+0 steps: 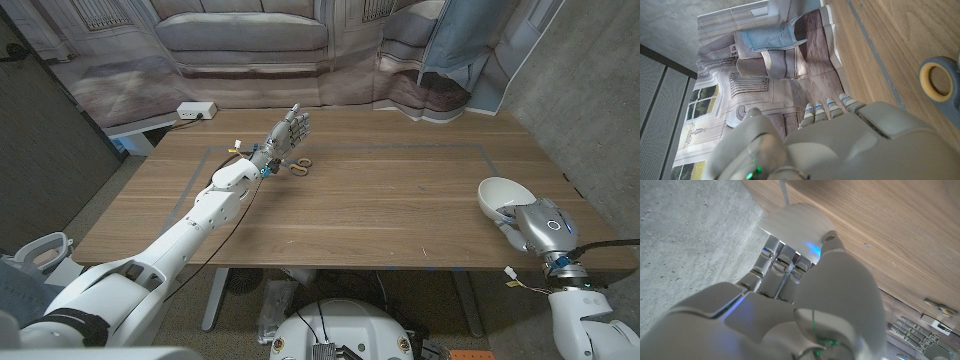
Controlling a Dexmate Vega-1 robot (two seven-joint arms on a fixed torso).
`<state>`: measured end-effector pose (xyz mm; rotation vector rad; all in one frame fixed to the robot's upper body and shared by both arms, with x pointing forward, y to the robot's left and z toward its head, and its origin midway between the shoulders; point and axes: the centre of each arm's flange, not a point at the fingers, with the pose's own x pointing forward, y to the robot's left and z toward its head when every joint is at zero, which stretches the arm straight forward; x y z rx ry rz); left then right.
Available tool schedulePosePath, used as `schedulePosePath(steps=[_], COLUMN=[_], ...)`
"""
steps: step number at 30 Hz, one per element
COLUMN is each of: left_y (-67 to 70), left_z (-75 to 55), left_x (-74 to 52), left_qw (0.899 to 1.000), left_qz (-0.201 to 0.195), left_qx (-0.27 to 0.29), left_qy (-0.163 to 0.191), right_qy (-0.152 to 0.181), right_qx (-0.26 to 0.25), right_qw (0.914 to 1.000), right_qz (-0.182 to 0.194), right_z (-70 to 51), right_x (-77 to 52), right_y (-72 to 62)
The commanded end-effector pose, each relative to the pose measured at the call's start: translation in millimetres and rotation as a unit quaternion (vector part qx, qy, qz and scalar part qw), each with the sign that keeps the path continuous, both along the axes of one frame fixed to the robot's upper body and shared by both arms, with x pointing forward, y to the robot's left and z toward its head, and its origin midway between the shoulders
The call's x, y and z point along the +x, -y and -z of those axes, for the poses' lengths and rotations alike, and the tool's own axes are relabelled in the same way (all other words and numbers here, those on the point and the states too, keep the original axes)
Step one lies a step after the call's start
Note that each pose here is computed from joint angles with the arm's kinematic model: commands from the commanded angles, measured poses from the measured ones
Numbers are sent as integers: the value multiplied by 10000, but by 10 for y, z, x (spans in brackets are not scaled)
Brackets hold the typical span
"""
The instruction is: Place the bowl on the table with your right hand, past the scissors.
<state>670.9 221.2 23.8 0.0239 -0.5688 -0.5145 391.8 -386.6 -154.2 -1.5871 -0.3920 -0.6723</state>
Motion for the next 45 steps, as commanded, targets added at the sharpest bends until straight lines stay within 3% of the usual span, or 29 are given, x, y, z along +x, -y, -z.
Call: schedulePosePath(steps=[1,13,34,45], left_y=[12,72,140,195], left_z=[-11,-60,-35,-22], left_x=[21,41,17,4], left_qw=[10000,10000,10000,9999], left_qz=[19,53,60,83], left_qx=[-6,36,47,78], left_qy=[-8,18,-12,-19], right_qy=[-48,-187,-264,-326], right_qx=[-102,-43,-100,-96], right_qw=[9999,9998,9996,9993], right_qz=[80,66,96,143], right_z=[109,244,436,467], right_x=[13,38,96,109], right_y=[7,22,74,89])
